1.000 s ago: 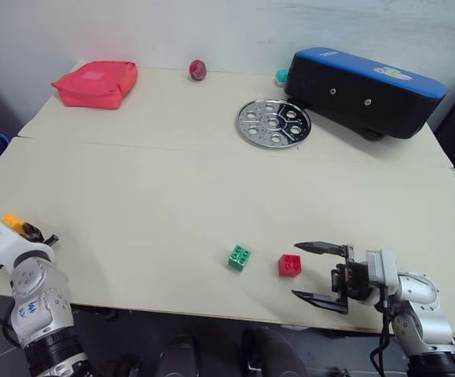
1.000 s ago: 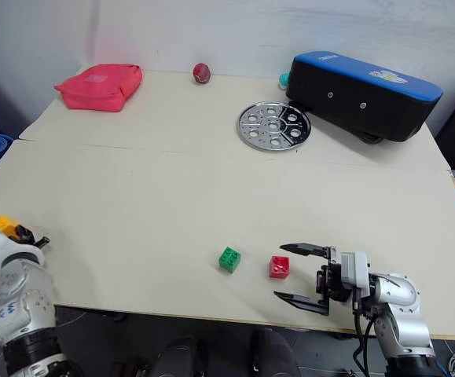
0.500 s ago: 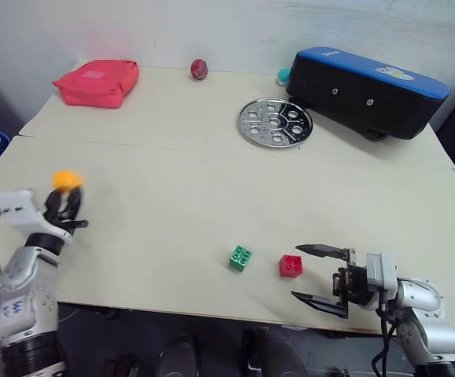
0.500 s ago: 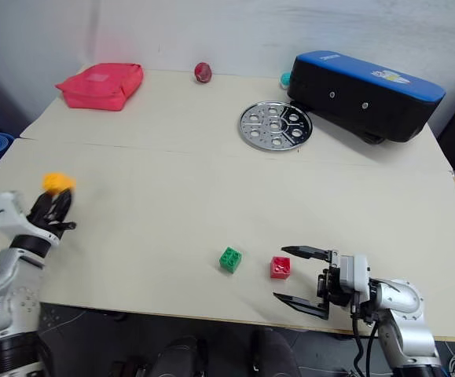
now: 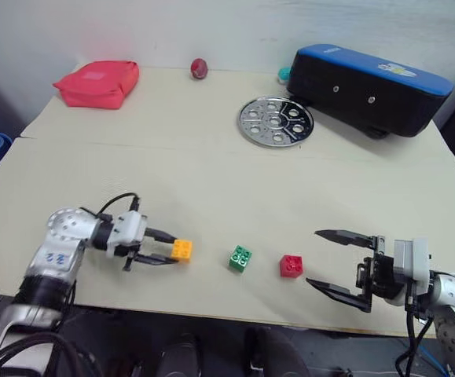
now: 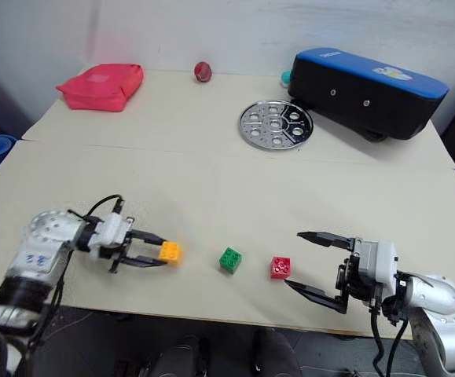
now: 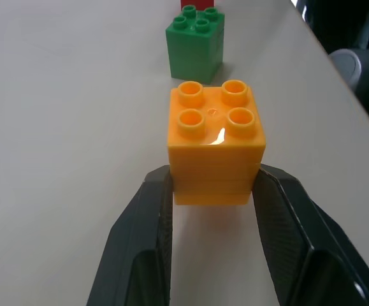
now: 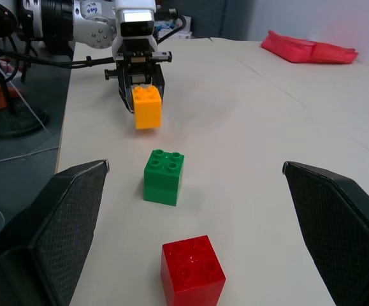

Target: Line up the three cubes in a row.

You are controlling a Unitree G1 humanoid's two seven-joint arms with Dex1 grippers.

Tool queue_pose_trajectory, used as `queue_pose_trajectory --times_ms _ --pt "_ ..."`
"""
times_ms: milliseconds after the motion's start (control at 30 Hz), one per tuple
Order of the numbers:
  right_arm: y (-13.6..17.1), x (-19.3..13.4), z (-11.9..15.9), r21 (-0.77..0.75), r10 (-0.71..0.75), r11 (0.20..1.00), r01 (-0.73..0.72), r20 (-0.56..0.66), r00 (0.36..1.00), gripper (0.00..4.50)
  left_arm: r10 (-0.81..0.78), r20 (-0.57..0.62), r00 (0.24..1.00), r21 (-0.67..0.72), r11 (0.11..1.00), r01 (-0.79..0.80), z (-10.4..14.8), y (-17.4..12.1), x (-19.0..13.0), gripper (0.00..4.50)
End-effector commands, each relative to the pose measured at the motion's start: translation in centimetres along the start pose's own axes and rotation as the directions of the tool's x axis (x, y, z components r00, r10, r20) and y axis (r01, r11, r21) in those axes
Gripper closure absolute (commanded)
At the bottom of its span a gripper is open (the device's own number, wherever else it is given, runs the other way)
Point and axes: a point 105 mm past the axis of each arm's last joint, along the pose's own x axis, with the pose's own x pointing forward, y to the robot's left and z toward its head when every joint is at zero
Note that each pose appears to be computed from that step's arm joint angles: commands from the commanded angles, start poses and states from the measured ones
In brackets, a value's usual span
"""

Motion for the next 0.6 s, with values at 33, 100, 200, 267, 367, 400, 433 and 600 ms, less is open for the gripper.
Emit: queue_pose_trajectory --times_ms 33,100,200,267,367,400,433,600 --pt "0.3 -0.1 1.5 -0.035 -0.024 0.999 0.025 0.010 1.000 0.00 -0.132 -0.026 0.991 0.011 0.991 0.133 -0.8 -0.7 0.3 3.05" --pt "0.4 -0.3 1.6 -0.032 -0.039 0.999 0.039 0.006 0.999 0.00 -0.143 -0.018 0.990 0.006 0.990 0.143 -0.9 -0.6 0.6 3.05" --pt "0.6 -0.4 1.6 -0.028 -0.050 0.998 0.050 0.001 0.999 0.00 -0.156 -0.010 0.988 0.008 0.988 0.156 -0.9 -0.6 0.9 3.05" --pt "0.9 -0.8 1.2 -0.020 -0.059 0.998 0.059 -0.005 0.998 0.00 -0.180 0.004 0.984 -0.002 0.984 0.180 -0.8 -0.9 1.3 3.05" --pt "1.3 -1.3 0.7 -0.013 -0.066 0.998 0.066 -0.009 0.998 0.00 -0.204 0.017 0.979 -0.022 0.979 0.204 -0.8 -1.5 1.6 3.05" --pt "1.3 -1.4 0.6 -0.013 -0.067 0.998 0.066 -0.009 0.998 0.00 -0.207 0.016 0.978 -0.022 0.978 0.207 -0.9 -1.7 1.7 3.05" --pt "1.4 -1.5 0.4 -0.012 -0.066 0.998 0.066 -0.009 0.998 0.00 -0.207 0.016 0.978 -0.024 0.978 0.208 -0.9 -1.8 1.7 3.05" --pt "1.5 -1.9 -0.2 -0.010 -0.053 0.999 0.053 -0.005 0.999 0.00 -0.205 -0.018 0.979 -0.061 0.977 0.204 -1.6 -2.1 1.3 2.70"
